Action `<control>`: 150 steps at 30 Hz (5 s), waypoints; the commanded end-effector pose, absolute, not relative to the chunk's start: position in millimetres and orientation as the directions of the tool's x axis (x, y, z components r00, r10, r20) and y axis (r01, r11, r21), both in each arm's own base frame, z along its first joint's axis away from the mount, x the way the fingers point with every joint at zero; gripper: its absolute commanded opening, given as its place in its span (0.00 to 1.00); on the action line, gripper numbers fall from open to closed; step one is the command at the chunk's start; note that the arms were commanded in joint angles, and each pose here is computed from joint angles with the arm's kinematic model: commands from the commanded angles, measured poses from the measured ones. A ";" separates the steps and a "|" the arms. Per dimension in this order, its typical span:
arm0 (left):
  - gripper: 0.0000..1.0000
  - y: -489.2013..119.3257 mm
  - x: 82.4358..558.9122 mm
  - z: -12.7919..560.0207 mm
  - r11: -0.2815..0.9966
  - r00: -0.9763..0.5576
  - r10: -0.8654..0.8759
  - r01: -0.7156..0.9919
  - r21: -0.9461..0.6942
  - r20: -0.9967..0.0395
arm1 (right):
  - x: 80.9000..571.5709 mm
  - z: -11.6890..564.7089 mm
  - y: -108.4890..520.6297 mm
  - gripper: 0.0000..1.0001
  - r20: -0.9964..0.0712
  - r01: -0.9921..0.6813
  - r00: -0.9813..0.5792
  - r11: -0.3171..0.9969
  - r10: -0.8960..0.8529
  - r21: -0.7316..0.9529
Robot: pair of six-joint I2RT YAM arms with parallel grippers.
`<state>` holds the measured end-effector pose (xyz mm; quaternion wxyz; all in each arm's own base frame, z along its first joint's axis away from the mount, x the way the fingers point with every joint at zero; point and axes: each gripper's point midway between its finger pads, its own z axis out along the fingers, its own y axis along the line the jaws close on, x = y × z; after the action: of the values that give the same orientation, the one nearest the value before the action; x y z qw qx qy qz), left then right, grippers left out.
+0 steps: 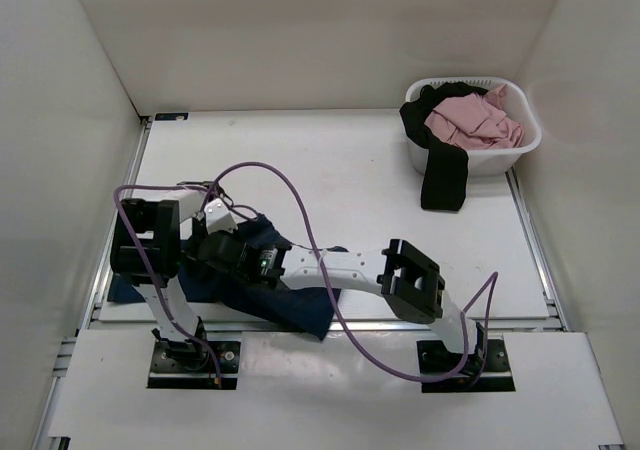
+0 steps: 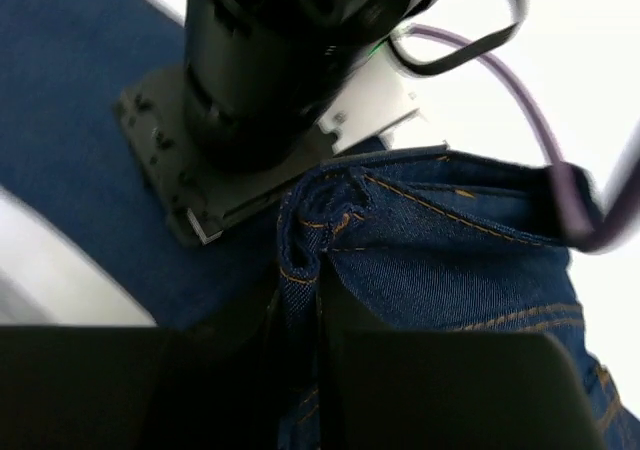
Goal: Fold and stack the trousers
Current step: Fold the trousers
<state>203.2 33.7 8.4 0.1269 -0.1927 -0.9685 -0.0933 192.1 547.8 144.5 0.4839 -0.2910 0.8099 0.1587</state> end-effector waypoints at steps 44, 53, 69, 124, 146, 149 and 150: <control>0.55 -18.0 276.0 21.3 0.823 -0.831 0.554 0.538 0.181 -0.051 | 239.5 72.3 317.9 0.00 -0.405 -0.295 -0.911 0.815 -0.082 0.498; 0.56 -9.9 273.8 0.6 0.838 -0.857 0.514 0.500 0.218 -0.010 | 341.7 30.9 309.4 0.00 -0.337 -0.184 -0.941 0.835 0.001 0.518; 0.59 -2.9 300.5 32.2 0.849 -0.878 0.469 0.417 0.323 -0.099 | 296.8 97.4 246.9 0.69 -0.361 -0.207 -0.932 0.774 0.030 0.599; 0.59 -16.2 314.7 42.3 0.894 -0.892 0.440 0.424 0.146 -0.104 | 320.5 289.6 129.0 0.00 -0.332 -0.006 -0.936 0.937 0.117 0.349; 0.59 -11.1 340.7 36.1 0.914 -0.909 0.403 0.394 0.095 -0.109 | 315.1 166.7 415.6 0.00 -0.200 -0.228 -0.970 0.792 -0.137 0.566; 0.60 -3.8 340.8 36.1 0.923 -0.917 0.383 0.374 0.095 -0.109 | 316.9 152.5 434.3 0.33 -0.203 -0.206 -0.974 0.782 -0.104 0.588; 0.60 -3.8 340.8 36.1 0.923 -0.917 0.383 0.374 0.095 -0.109 | 317.0 146.5 440.2 0.48 -0.183 -0.191 -0.978 0.772 -0.098 0.607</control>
<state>330.4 -3.3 27.3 -0.0429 -0.1972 -0.9785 -0.0434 310.8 409.9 145.1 0.0606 -0.0913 0.9536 0.2803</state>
